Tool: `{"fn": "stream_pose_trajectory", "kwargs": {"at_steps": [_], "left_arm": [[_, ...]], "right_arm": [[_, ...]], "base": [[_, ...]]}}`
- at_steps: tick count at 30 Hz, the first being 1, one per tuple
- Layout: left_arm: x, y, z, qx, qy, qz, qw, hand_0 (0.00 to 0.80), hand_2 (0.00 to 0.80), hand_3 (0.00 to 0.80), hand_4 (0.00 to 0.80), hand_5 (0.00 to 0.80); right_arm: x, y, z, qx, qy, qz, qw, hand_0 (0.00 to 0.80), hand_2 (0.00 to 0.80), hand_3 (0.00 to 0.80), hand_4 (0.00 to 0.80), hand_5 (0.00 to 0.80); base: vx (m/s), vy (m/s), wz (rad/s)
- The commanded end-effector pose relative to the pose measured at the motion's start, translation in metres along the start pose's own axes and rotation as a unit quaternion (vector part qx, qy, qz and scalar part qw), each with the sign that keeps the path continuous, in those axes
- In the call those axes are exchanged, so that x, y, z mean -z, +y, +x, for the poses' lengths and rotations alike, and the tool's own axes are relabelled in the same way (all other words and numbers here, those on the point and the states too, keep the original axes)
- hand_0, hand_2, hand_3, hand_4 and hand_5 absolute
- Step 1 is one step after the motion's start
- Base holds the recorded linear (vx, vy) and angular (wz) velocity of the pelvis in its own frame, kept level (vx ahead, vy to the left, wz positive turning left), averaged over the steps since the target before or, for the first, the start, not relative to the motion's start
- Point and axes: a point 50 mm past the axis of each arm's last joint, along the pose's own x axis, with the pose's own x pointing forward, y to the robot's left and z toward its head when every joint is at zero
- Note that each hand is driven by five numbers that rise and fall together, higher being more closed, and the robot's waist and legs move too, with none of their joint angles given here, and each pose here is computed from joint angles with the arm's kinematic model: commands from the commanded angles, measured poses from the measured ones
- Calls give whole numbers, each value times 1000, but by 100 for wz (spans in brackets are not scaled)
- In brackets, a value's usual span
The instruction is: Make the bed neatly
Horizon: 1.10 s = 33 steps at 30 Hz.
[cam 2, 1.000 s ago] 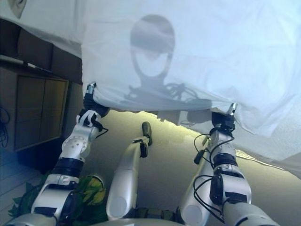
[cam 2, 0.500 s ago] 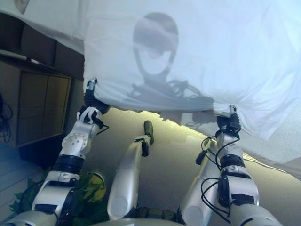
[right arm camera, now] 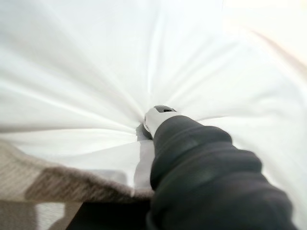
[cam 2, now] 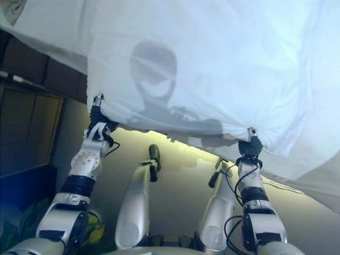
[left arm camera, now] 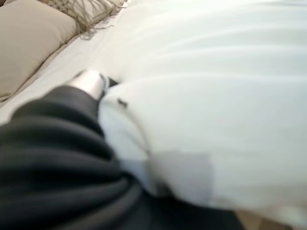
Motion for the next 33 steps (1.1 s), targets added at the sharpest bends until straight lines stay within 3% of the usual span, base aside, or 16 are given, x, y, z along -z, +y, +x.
{"fn": "stream_pose_trajectory", "kwargs": {"at_steps": [1,12,21,27,33], "left_arm": [[-47,-15,2,38,-105,-5,994,800,800,800,800,800],[-30,22,-8,-10,-77,57,995,800,800,800,800,800],[-18,30,-7,-35,-36,78,996,800,800,800,800,800],[-8,71,-34,-93,-18,61,994,800,800,800,800,800],[-11,85,-50,-116,-25,92,989,800,800,800,800,800]], "right_arm": [[-21,9,-7,-46,-34,-41,997,800,800,800,800,800],[-37,-25,-34,28,-43,-98,994,800,800,800,800,800],[-32,-15,-15,47,-50,-81,994,800,800,800,800,800],[-23,-24,-26,71,-16,-126,989,800,800,800,800,800],[-2,-39,-49,84,5,-108,991,800,800,800,800,800]], "base": [[33,92,-7],[18,95,-2],[12,29,2],[173,209,-6],[23,184,-18]]}}
